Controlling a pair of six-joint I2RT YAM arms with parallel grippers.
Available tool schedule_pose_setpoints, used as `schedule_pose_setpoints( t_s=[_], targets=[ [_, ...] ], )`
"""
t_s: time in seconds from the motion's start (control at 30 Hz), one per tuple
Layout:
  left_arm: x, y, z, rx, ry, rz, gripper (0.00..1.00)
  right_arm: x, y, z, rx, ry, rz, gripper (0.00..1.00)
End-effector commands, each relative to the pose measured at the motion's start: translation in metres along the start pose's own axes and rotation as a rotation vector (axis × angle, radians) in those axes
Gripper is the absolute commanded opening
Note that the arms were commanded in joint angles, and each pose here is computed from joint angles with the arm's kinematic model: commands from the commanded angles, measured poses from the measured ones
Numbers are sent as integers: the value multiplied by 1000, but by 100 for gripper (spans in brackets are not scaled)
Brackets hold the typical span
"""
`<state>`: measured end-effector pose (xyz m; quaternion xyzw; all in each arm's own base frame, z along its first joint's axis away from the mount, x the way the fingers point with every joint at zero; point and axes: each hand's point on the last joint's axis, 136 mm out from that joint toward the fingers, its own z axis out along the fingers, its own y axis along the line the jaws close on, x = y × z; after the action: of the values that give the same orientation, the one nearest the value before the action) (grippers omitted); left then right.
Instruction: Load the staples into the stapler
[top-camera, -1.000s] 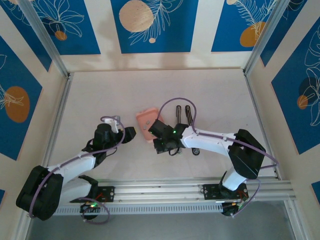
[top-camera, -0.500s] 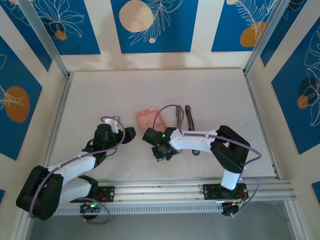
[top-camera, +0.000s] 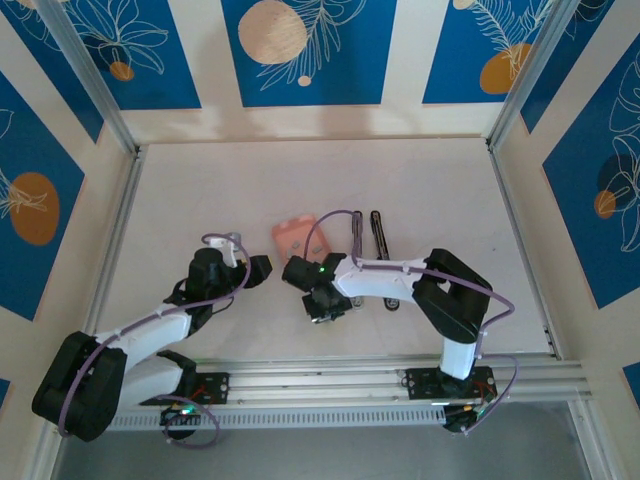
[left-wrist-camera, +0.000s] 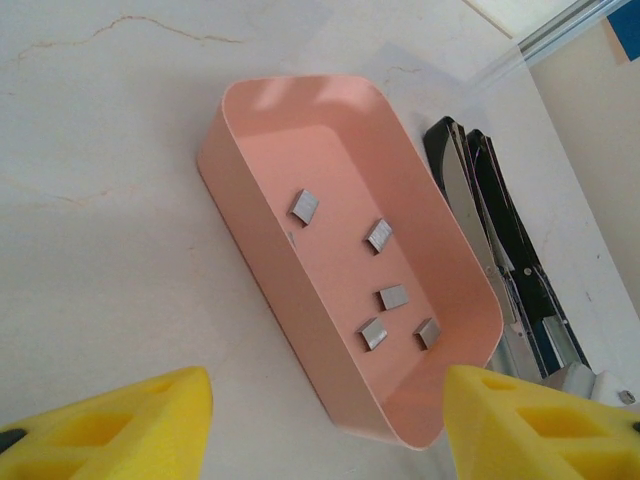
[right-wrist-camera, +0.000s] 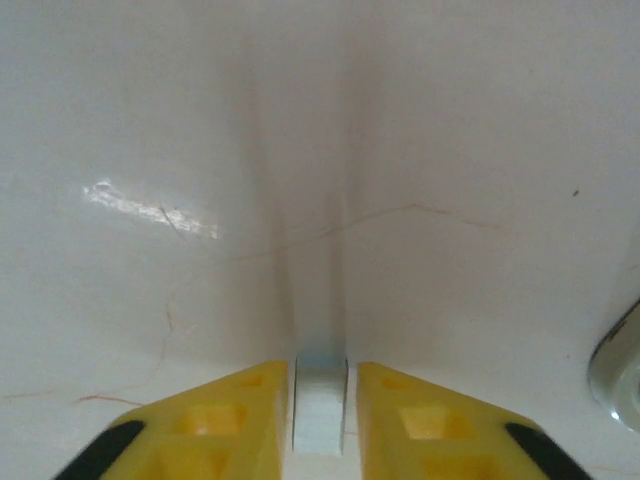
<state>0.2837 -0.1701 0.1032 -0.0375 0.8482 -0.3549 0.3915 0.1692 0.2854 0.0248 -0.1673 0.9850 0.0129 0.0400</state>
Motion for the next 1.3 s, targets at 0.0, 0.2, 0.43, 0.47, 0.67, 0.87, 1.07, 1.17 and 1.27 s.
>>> schedule_pose_setpoints(
  t_s=[0.0, 0.2, 0.43, 0.47, 0.67, 0.87, 1.07, 1.17, 1.27],
  targets=[
    [6, 3, -2, -2, 12, 13, 62, 2, 6, -11, -21, 26, 9, 32],
    [5, 2, -4, -1, 9, 13, 62, 1, 7, -26, -51, 41, 59, 34],
    [6, 3, -4, -2, 13, 15, 62, 6, -1, -17, -71, 120, 146, 34],
    [6, 3, -4, -2, 13, 15, 62, 6, -1, -16, -75, 126, 149, 34],
    [6, 3, -3, -2, 13, 15, 62, 4, 3, -11, -79, 139, 142, 34],
    [5, 3, -3, -3, 11, 19, 62, 3, 1, -5, -59, 146, 136, 34],
    [5, 2, -3, 0, 11, 19, 62, 3, 4, 0, -53, 152, 128, 33],
    [5, 2, -3, 0, 11, 18, 62, 2, 7, 1, -52, 151, 123, 33],
    [5, 2, -3, 1, 10, 21, 62, 1, 6, 3, -42, 150, 121, 31]
  ],
)
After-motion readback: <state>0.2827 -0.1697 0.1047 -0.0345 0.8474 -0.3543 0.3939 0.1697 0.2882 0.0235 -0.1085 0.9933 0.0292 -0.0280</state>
